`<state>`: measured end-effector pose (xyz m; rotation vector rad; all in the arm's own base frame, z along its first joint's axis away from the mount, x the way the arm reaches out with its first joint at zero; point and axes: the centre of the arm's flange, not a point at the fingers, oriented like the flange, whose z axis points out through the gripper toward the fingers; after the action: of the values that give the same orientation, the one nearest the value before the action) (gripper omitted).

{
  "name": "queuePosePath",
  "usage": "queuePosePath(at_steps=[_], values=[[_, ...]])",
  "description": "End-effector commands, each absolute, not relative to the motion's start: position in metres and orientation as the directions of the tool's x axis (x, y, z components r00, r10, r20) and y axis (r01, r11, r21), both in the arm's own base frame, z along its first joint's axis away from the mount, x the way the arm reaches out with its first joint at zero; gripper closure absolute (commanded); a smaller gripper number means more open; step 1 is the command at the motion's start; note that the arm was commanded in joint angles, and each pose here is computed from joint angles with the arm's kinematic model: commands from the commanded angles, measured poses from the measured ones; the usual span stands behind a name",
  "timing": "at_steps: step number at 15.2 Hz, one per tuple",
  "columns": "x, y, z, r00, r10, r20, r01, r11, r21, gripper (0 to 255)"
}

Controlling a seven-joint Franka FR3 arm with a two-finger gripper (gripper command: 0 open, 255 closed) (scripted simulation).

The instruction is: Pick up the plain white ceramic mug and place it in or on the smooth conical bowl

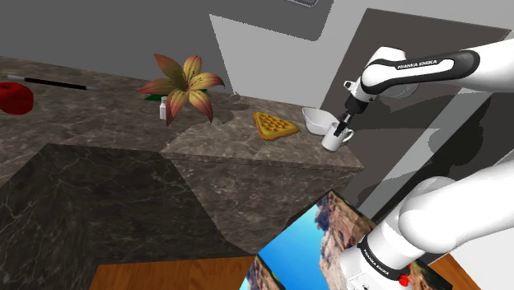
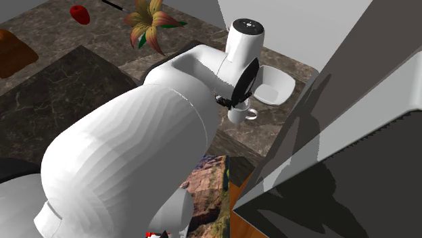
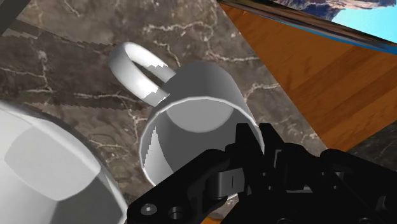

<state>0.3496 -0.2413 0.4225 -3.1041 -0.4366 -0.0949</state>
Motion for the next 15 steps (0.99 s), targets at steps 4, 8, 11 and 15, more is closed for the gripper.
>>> queuePosePath(at_steps=[4,8,11,15], values=[[0.350,-0.241,0.450,0.959,0.275,0.060,0.276,-0.961,0.003,255],[0.350,-0.241,0.472,0.959,0.275,0.060,0.276,-0.961,0.003,255],[0.350,-0.241,0.487,0.959,0.275,0.060,0.276,-0.961,0.003,255],[0.350,-0.241,0.509,0.959,0.275,0.060,0.276,-0.961,0.003,255]])
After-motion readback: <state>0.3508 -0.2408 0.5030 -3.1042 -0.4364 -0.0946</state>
